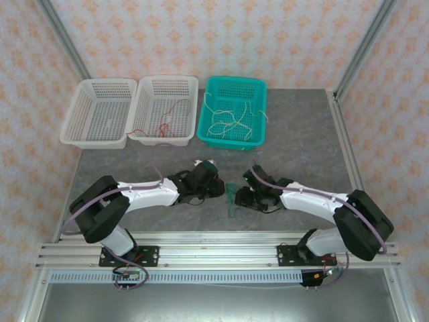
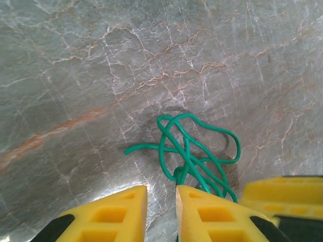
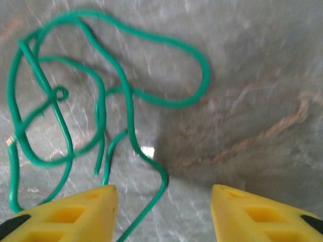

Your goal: Untangle the cables

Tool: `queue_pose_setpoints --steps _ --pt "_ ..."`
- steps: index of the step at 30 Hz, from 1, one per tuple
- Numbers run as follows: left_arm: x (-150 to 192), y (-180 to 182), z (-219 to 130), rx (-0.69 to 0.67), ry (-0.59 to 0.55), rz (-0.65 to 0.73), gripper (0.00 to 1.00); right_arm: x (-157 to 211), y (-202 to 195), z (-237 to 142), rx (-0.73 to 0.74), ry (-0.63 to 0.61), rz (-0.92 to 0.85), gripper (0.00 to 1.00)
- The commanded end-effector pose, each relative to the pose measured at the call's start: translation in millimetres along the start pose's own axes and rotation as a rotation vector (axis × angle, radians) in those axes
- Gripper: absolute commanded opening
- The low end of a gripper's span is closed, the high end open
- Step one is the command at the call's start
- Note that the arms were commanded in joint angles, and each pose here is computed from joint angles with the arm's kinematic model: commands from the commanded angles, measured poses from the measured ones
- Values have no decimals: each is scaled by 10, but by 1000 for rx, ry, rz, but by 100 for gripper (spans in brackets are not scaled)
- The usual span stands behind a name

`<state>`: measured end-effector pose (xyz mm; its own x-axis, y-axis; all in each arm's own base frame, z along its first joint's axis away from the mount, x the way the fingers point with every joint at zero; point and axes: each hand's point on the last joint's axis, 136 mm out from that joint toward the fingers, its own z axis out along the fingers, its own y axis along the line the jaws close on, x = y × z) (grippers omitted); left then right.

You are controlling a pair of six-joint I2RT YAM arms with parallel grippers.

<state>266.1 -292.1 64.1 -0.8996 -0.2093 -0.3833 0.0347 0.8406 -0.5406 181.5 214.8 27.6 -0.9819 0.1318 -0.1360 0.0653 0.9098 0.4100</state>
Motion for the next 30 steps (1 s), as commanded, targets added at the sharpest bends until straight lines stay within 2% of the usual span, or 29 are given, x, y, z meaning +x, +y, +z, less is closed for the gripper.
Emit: queue_pose_setpoints --steps 1,6,8,9,11,13,18,25,30 --pt "-95 38 -101 -28 -59 34 23 103 64 -57 18 20 11 60" --pt "-109 39 -124 -29 -66 51 24 110 194 8 6 23 -4 63" --pt "-122 15 -136 -22 -68 59 24 109 183 73 28 36 -6 56" --pt "-121 15 -145 -25 -68 65 24 111 152 95 51 42 -11 48" --pt "-145 13 -181 -30 -76 72 25 83 63 89 109 32 -27 21" --pt "-154 38 -218 -42 -85 80 25 41 8 44 134 1 -56 0" --pt "-190 25 -296 -44 -101 97 29 -69 68 -117 99 -74 -130 0" --pt "-335 79 -532 -75 -152 151 39 -282 84 -282 68 -179 -135 0" --pt "-331 59 -607 -3 -139 143 50 -329 120 -298 41 -194 -159 0"
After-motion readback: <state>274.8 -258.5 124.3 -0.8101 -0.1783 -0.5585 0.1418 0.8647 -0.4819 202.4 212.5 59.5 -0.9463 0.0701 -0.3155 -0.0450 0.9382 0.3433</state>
